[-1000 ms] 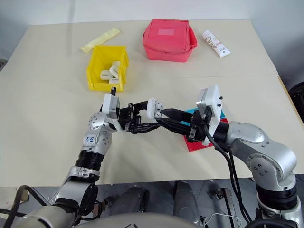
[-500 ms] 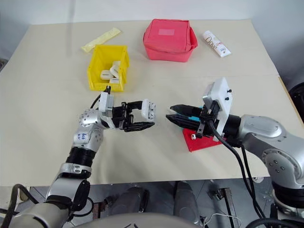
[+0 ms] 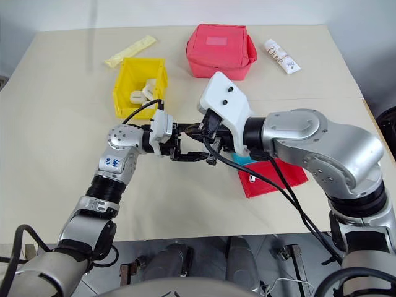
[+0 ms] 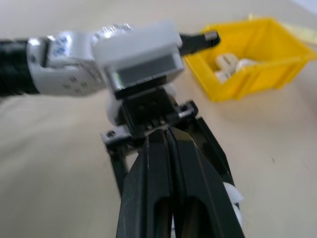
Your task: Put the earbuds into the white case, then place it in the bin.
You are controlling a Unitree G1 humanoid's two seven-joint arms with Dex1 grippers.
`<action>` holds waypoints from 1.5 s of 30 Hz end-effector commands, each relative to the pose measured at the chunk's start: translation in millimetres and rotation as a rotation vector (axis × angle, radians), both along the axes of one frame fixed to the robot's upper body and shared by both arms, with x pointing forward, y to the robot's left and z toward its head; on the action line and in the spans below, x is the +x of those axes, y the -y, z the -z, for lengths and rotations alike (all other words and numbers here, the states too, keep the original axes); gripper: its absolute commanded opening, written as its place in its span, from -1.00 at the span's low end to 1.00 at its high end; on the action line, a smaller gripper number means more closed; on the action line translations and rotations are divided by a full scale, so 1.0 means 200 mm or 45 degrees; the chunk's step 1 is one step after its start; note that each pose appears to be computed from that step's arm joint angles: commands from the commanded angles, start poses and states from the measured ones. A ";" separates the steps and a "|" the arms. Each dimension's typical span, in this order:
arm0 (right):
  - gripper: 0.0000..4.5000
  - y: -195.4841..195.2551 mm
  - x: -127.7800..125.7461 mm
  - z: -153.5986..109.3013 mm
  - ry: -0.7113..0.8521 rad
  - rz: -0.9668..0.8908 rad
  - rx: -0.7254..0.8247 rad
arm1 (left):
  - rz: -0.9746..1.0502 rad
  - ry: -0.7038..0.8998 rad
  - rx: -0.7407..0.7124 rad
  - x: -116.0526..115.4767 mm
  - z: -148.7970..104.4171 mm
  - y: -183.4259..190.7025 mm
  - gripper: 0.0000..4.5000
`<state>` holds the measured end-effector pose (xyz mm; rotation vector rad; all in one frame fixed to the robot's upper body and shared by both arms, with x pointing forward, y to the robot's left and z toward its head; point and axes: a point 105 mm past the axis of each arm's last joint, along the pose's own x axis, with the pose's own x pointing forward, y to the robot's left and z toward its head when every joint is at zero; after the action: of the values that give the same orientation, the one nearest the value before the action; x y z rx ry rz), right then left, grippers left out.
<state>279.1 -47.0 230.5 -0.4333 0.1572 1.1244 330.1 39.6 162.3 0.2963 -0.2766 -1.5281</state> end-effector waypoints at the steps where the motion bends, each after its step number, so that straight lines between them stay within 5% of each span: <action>1: -0.97 0.02 0.01 -0.02 0.044 0.002 -0.009 | 0.003 0.038 -0.106 0.00 -0.11 -0.01 0.24; 12: -0.97 0.24 0.04 0.00 0.037 0.156 -0.035 | -0.053 0.038 -0.172 0.02 -0.17 -0.16 0.24; 17: -0.97 0.37 -0.06 -0.06 0.055 0.067 0.227 | -0.198 0.027 -0.168 0.08 -0.15 -0.24 0.24; 20: -0.73 0.48 -0.12 0.00 0.017 0.007 0.294 | -0.326 0.022 -0.166 0.13 -0.14 -0.29 0.24; 31: 0.93 0.58 -0.10 0.10 -0.015 0.025 0.361 | -0.925 0.034 -0.305 0.37 -0.24 -0.50 0.24; 36: 0.98 0.59 -0.08 0.11 0.030 0.092 0.372 | -1.323 0.022 -0.280 0.54 -0.27 -0.71 0.24; 44: 0.98 0.57 -0.11 0.13 0.037 0.137 0.386 | -1.460 0.014 -0.156 0.66 -0.26 -0.76 0.24; 45: 0.99 0.58 -0.11 0.13 0.036 0.144 0.383 | -1.427 0.007 -0.137 0.66 -0.25 -0.74 0.39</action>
<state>260.7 -162.7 194.3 -0.1445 0.0278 1.0155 460.0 192.4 192.7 0.2589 -0.0892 -0.3862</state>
